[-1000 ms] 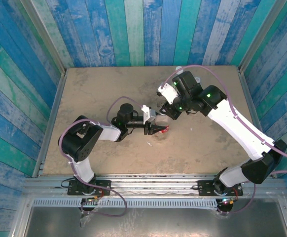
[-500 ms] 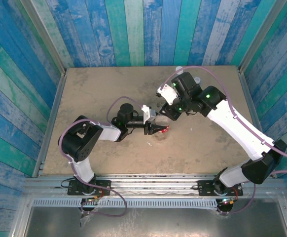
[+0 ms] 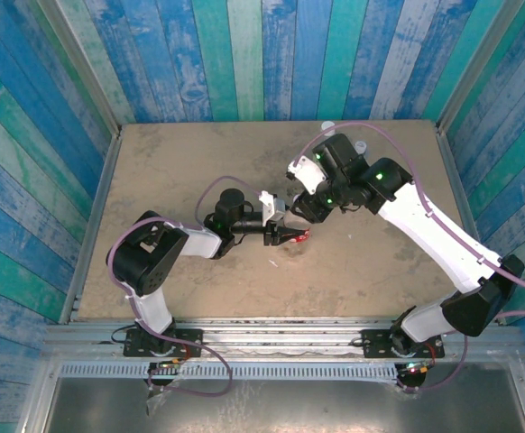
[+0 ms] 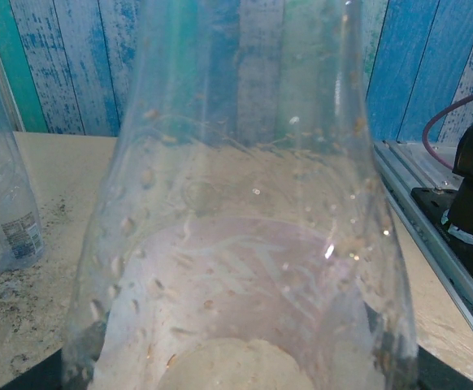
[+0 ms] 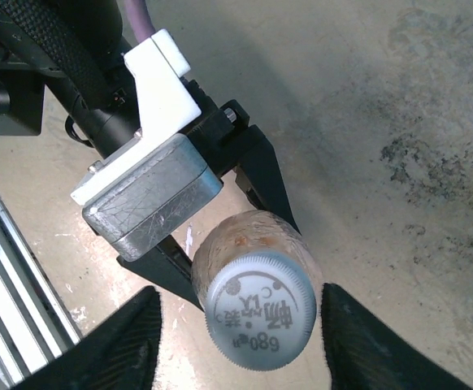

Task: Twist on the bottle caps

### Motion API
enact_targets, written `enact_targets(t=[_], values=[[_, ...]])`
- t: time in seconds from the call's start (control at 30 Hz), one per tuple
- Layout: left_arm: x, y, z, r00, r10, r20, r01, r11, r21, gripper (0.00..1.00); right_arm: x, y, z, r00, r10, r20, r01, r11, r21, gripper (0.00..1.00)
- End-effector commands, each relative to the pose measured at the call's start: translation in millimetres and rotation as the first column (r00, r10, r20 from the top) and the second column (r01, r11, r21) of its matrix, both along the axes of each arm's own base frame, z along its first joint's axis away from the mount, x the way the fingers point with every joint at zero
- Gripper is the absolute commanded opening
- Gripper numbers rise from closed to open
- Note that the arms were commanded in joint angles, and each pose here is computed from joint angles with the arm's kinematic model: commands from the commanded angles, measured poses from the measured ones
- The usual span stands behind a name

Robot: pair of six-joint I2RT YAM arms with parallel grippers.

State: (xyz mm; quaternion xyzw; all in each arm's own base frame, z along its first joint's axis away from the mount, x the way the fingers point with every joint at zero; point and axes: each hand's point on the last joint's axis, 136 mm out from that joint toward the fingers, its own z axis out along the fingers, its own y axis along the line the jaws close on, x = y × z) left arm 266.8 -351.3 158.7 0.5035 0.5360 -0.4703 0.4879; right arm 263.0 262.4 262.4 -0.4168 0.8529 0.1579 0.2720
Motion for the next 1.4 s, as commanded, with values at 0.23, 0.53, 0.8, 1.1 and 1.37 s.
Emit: enact_targets(t=[0.23, 0.53, 0.8, 1.1, 1.37], values=[[-12, 6, -59, 0.974, 0.023, -0.224, 0.01, 0.989, 0.145, 0.57, -1, -3, 23, 0.998, -0.054, 0.03, 0.052, 0.997, 0.06, 0.72], [-12, 6, -60, 0.974, 0.023, -0.227, 0.011, 0.989, 0.146, 0.57, 1, -7, 23, 0.996, -0.069, 0.058, 0.065, 0.995, 0.075, 0.69], [-11, 6, -60, 0.974, 0.024, -0.227, 0.01, 0.989, 0.147, 0.57, 6, -5, 16, 0.996, -0.072, 0.053, 0.069, 0.996, 0.053, 0.63], [-12, 6, -61, 0.973, 0.023, -0.228, 0.011, 0.989, 0.149, 0.57, 10, -5, 9, 0.995, -0.087, 0.044, 0.085, 0.996, 0.033, 0.55], [-11, 6, -60, 0.973, 0.024, -0.228, 0.011, 0.989, 0.149, 0.57, 13, -7, 8, 0.993, -0.103, 0.049, 0.102, 0.995, 0.021, 0.5]])
